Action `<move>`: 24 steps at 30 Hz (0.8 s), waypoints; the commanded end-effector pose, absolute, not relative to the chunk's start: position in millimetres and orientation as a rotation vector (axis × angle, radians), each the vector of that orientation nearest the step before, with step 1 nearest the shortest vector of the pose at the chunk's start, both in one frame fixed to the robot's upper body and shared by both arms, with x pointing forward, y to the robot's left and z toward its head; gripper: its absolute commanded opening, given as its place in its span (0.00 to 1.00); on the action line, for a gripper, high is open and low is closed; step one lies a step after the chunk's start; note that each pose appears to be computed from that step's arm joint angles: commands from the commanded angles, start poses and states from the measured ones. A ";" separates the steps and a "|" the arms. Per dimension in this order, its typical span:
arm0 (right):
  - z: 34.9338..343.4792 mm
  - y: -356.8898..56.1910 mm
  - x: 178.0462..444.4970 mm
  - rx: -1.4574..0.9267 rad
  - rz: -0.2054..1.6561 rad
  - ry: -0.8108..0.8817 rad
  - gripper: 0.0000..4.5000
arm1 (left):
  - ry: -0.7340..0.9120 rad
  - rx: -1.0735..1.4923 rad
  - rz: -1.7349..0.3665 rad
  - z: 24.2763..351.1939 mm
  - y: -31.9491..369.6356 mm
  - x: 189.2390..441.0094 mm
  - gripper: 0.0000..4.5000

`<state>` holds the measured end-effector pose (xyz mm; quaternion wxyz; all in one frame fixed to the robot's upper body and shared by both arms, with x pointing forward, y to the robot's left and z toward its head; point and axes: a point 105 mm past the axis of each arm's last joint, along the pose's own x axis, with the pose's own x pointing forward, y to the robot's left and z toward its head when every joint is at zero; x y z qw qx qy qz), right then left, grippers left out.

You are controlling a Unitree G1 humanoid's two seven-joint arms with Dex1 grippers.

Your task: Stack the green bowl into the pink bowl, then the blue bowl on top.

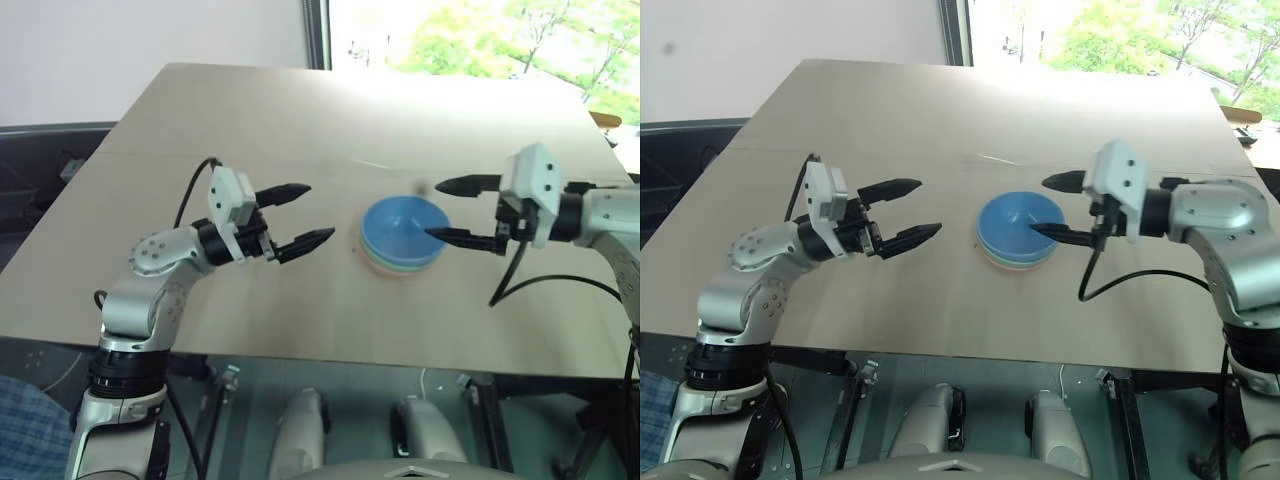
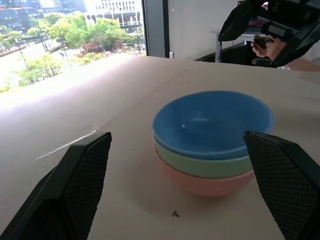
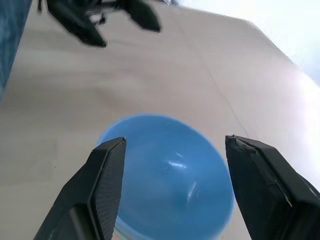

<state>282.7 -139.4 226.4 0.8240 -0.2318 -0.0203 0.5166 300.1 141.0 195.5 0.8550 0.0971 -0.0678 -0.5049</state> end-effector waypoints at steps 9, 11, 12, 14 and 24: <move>168.8 -239.7 244.1 -0.282 0.859 0.069 0.74 | -0.044 0.224 -0.952 170.3 164.9 294.2 1.00; 152.7 -260.0 236.1 -0.268 0.797 0.105 0.74 | -0.018 0.237 -0.936 161.1 169.8 290.9 1.00; 148.1 -264.3 232.7 -0.269 0.792 0.114 0.74 | -0.012 0.241 -0.934 158.6 170.9 289.7 1.00; 138.6 -271.8 225.6 -0.234 0.785 0.130 0.74 | 0.001 0.249 -0.930 153.4 173.6 287.9 1.00; 115.8 -301.7 208.1 -0.238 0.742 0.178 0.74 | 0.000 0.269 -0.901 150.9 183.3 286.5 1.00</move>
